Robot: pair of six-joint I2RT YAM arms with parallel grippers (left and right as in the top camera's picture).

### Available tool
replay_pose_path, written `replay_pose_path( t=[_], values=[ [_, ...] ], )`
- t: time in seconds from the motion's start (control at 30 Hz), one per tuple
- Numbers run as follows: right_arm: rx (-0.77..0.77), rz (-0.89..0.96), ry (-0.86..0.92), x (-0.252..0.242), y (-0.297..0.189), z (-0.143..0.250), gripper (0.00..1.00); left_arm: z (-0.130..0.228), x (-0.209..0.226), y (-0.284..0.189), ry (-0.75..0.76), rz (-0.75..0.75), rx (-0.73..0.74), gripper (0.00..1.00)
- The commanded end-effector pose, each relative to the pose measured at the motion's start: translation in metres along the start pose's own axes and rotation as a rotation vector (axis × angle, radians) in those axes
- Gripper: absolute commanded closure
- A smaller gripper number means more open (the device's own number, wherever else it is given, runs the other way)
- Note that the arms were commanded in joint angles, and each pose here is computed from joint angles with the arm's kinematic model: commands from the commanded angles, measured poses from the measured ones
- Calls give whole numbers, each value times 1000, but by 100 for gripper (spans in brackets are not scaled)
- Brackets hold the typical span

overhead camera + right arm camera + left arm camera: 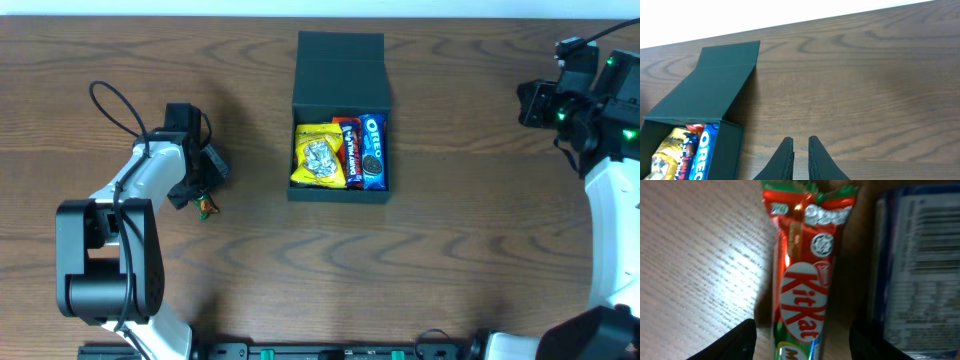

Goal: Pack container
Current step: 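Grasp the red KitKat bar with the left gripper, then carry the KitKat right and lower it into the box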

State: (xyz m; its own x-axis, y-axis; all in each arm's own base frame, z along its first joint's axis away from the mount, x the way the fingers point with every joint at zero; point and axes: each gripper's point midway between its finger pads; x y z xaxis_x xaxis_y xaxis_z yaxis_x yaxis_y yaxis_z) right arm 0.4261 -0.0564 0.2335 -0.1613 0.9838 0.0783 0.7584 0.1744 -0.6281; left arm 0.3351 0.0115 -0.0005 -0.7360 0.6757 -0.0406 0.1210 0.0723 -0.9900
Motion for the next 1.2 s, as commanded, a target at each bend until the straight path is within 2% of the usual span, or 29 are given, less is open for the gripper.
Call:
replay_pose_path(
  t=[0.0, 0.13, 0.23, 0.3, 0.43, 0.6, 0.67, 0.8, 0.93, 1.07, 1.17],
  values=[
    [-24, -4, 6, 2, -8, -7, 88, 3, 3, 4, 20, -5, 13, 38],
    [-24, -4, 6, 2, -8, -7, 88, 3, 3, 7, 40, -11, 16, 37],
    [-24, -4, 6, 2, -8, -7, 88, 4, 4, 9, 41, -15, 20, 48],
    [-24, -4, 6, 2, -8, -7, 88, 4, 4, 9, 41, -16, 21, 50],
    [-23, -4, 7, 2, -8, -7, 89, 4, 4, 9, 41, -16, 22, 61],
    [-16, -6, 10, 3, -8, -5, 88, 5, 3, 9, 41, -13, 25, 64],
    [-15, -6, 10, 3, -8, -5, 88, 5, 3, 9, 41, -12, 26, 70],
    [-13, -6, 10, 3, -8, -5, 89, 5, 4, 9, 40, -13, 28, 75],
    [-14, -6, 10, 3, -8, -5, 89, 6, -2, 5, 40, 8, 42, 87],
    [-14, -6, 10, 3, -8, -5, 89, -4, -11, -8, 39, 19, 32, 94],
    [-15, -6, 10, 3, -8, -5, 89, -20, -20, -28, 38, 19, 2, 94]
  ],
)
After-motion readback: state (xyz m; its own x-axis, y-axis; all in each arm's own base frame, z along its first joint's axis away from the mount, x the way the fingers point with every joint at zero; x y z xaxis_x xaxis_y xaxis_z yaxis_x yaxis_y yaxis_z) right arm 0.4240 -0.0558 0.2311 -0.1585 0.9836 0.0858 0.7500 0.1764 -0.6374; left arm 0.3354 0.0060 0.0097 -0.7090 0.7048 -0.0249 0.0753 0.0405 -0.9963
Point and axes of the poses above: each gripper's point midway between its finger pads, its own y axis out along the fingers, its own x axis along the line the jaws close on, z = x × y, and after that the axes turned 13 degrees about -y, right-handed
